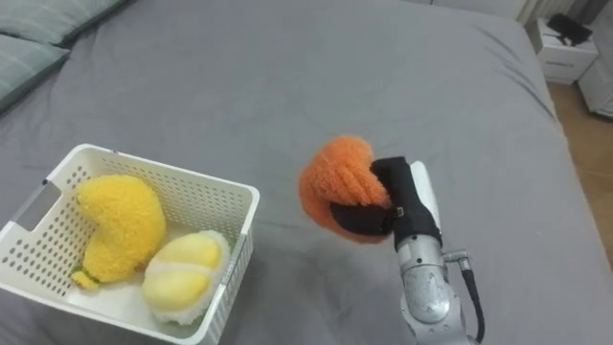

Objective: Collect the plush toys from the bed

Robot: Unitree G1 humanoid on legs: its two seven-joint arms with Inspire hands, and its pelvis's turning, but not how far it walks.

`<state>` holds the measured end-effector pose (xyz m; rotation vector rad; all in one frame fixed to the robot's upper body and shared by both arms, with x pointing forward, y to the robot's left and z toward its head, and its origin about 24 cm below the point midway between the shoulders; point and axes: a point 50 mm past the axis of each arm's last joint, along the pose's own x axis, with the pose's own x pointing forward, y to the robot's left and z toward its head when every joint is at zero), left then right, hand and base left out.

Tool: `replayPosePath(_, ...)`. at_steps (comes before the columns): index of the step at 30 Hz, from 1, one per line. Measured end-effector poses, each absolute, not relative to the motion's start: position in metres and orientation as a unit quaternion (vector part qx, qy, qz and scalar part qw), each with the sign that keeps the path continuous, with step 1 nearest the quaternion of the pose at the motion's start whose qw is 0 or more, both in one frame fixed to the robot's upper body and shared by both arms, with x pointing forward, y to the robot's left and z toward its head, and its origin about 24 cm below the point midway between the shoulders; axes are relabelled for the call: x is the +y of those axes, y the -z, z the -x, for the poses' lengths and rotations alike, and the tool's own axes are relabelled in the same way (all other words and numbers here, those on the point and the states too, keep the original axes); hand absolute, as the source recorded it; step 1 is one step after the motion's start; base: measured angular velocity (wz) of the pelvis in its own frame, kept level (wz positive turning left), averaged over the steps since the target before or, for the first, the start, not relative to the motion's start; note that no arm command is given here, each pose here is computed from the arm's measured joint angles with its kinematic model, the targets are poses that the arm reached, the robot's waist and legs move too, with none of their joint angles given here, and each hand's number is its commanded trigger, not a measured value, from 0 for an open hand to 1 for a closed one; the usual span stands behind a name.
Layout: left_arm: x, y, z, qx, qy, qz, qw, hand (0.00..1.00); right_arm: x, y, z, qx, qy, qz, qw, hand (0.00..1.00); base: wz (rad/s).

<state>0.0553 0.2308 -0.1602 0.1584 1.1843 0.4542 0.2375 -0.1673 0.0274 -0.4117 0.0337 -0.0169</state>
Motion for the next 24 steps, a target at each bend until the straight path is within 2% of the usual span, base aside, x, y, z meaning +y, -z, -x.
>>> replayPosePath(10,0.230,0.161,-0.058,0.554,-0.208,-0.071,0.803,0.00,-0.158,-0.057,-0.247,-0.042,0.002,0.197,0.980,1.00,0.00)
replayPosePath(16,0.229,0.162,-0.056,0.563,-0.205,-0.072,0.797,0.00,-0.121,-0.089,-0.257,-0.118,-0.077,0.213,0.967,1.00,0.00)
replayPosePath(24,0.230,0.162,-0.063,0.562,-0.191,-0.083,0.801,0.00,-0.094,-0.106,-0.264,-0.148,-0.148,0.222,0.952,1.00,0.03)
